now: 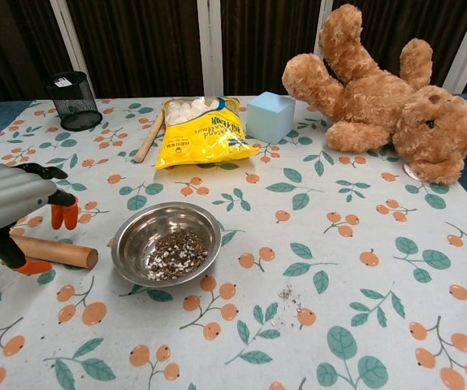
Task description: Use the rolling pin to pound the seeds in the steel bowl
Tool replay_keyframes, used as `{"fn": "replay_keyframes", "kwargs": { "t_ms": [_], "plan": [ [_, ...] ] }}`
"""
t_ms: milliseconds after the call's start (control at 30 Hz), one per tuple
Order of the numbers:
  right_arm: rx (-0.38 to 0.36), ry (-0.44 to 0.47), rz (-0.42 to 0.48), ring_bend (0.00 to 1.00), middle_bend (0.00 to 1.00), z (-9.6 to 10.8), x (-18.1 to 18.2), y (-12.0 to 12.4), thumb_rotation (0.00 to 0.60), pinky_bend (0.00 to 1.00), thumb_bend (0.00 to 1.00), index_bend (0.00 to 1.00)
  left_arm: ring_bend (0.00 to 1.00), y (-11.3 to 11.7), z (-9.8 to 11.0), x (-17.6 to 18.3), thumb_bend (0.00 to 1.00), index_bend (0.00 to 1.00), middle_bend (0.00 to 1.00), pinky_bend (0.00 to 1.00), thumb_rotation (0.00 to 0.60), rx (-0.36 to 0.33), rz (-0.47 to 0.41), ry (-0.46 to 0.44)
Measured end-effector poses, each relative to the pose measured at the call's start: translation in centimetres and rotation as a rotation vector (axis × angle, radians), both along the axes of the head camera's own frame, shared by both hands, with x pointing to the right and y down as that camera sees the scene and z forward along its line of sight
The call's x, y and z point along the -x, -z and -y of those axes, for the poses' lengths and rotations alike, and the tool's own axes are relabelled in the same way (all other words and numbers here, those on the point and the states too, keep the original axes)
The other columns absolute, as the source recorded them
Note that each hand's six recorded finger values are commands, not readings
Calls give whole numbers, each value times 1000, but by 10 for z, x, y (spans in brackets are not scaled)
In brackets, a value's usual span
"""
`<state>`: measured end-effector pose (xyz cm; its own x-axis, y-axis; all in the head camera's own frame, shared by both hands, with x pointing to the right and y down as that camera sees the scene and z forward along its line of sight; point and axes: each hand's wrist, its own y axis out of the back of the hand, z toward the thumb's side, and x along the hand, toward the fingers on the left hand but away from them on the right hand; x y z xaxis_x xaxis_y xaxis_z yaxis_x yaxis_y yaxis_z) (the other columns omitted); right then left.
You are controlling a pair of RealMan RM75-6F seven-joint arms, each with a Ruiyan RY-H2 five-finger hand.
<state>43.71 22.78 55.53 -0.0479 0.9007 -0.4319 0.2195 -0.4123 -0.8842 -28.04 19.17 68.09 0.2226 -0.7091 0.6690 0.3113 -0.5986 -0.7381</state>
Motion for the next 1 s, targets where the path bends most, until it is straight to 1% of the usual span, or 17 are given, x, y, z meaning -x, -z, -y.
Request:
{"fn": "replay_keyframes", "kwargs": {
  "t_ms": [233, 533, 833, 1000],
  "plan": [
    [1, -2, 3, 0, 0, 2, 1, 0, 600, 0, 359, 0, 53, -7, -4, -11, 371, 414, 415, 10, 600, 17, -5, -18],
    [2, -3, 3, 0, 0, 1, 1, 0, 600, 0, 360, 0, 65, -8, -7, -14, 422, 452, 460, 10, 600, 26, -2, -28],
    [8, -9, 1, 0, 0, -1, 0, -1, 600, 0, 359, 0, 65, -7, -6, -9, 474, 452, 457, 10, 600, 30, 18, -42],
    [11, -10, -4, 0, 0, -5, -1, -1, 600, 0, 359, 0, 65, -8, -5, -7, 486, 484, 456, 10, 600, 39, 30, -48]
  ]
}}
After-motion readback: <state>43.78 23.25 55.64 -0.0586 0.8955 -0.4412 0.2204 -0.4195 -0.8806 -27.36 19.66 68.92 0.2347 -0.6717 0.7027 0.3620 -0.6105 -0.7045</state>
